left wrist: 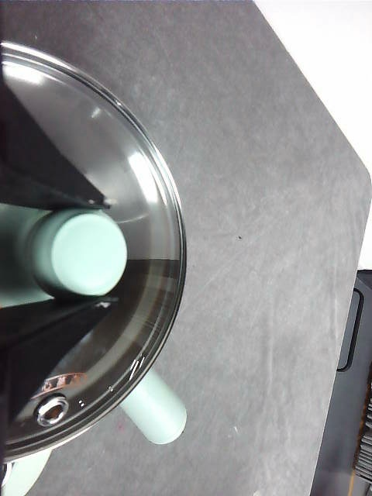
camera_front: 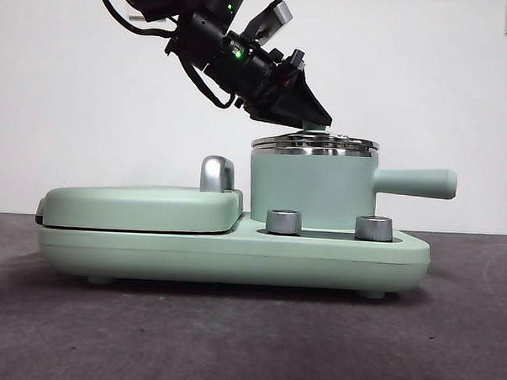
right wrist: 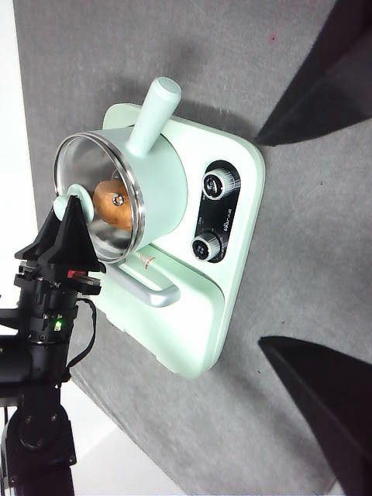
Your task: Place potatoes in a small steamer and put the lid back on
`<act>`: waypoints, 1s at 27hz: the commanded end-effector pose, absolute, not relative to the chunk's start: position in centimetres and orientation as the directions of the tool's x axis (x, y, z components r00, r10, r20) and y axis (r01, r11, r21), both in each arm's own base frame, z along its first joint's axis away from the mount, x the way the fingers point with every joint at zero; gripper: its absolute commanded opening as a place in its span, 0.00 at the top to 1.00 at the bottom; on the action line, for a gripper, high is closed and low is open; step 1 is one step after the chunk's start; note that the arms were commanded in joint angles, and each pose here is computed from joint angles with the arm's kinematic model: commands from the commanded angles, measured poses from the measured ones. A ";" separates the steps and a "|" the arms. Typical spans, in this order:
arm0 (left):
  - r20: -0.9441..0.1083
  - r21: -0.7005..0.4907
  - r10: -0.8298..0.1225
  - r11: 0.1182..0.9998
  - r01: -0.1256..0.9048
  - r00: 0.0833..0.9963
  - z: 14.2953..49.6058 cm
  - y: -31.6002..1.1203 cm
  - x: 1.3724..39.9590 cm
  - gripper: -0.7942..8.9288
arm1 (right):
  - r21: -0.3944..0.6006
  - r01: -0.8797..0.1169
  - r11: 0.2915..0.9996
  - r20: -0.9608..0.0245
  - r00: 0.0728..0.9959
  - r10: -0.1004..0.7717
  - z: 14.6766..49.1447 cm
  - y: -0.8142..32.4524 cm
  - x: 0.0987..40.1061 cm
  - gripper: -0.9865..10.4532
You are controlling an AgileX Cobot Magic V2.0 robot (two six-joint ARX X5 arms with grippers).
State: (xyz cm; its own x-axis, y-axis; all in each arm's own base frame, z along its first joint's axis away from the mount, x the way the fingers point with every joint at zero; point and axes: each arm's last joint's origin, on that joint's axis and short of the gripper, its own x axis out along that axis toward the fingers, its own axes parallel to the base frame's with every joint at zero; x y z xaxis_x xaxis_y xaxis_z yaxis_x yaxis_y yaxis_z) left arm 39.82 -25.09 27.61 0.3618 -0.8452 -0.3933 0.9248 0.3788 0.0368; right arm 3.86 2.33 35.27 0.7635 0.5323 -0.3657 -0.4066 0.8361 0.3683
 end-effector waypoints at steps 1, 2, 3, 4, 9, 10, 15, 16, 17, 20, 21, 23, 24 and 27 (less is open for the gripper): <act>-0.405 0.047 -0.843 0.367 0.929 0.353 27.6 -25.1 40.0 0.91 | 0.376 -0.407 0.832 -0.350 0.769 0.535 35.6 2.3 3.9 0.57; -0.405 0.049 -0.844 0.364 0.930 0.351 27.5 -25.1 40.0 0.91 | 0.376 -0.407 0.832 -0.350 0.769 0.535 35.6 2.3 3.9 0.57; -0.405 0.051 -0.844 0.362 0.931 0.350 27.5 -25.2 39.9 0.91 | 0.376 -0.407 0.832 -0.350 0.769 0.535 35.6 2.3 3.9 0.57; -0.405 0.055 -0.845 0.358 0.932 0.349 27.5 -25.3 39.9 0.91 | 0.376 -0.407 0.832 -0.350 0.769 0.535 35.6 2.3 3.9 0.57; -0.405 0.068 -0.853 0.333 0.941 0.331 27.4 -25.5 39.8 0.91 | 0.379 -0.407 0.832 -0.352 0.768 0.536 35.6 2.3 3.9 0.57; -0.400 0.061 -0.860 0.319 0.946 0.316 27.4 -25.5 39.7 0.91 | 0.379 -0.406 0.832 -0.352 0.767 0.536 35.6 2.3 3.8 0.57; -0.393 0.068 -0.871 0.292 0.954 0.295 27.4 -25.5 39.7 0.91 | 0.379 -0.407 0.831 -0.352 0.767 0.536 35.6 2.3 3.8 0.57; -0.394 0.071 -0.871 0.291 0.954 0.295 27.4 -25.5 39.7 0.91 | 0.379 -0.407 0.831 -0.352 0.767 0.536 35.6 2.3 3.8 0.57; -0.394 0.073 -0.871 0.290 0.954 0.294 27.3 -25.6 39.7 0.91 | 0.379 -0.407 0.831 -0.352 0.767 0.536 35.6 2.3 3.8 0.57; -0.392 0.071 -0.876 0.275 0.959 0.281 27.1 -25.6 39.8 0.91 | 0.379 -0.407 0.831 -0.352 0.767 0.536 35.6 2.3 3.8 0.58; -0.392 0.070 -0.878 0.269 0.961 0.275 26.9 -25.7 39.8 0.91 | 0.379 -0.408 0.830 -0.352 0.766 0.537 35.6 2.3 3.8 0.57; -0.397 0.062 -0.879 0.262 0.963 0.265 26.5 -25.8 39.9 0.91 | 0.380 -0.409 0.830 -0.353 0.766 0.538 35.6 2.3 3.8 0.57; -0.400 0.058 -0.879 0.257 0.965 0.259 26.2 -25.8 40.0 0.91 | 0.380 -0.409 0.830 -0.353 0.766 0.538 35.6 2.3 3.8 0.57; -0.406 0.044 -0.881 0.249 0.968 0.245 25.4 -26.0 40.3 0.91 | 0.380 -0.409 0.830 -0.353 0.766 0.538 35.6 2.3 3.8 0.57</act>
State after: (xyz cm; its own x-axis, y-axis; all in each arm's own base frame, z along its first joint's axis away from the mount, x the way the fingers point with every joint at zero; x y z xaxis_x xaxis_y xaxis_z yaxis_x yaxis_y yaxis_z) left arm 39.97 -25.23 27.25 0.2946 -0.8807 -0.3709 0.9550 0.2851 0.0814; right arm 3.86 2.33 35.27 0.7633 0.5327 -0.3656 -0.4055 0.8355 0.3707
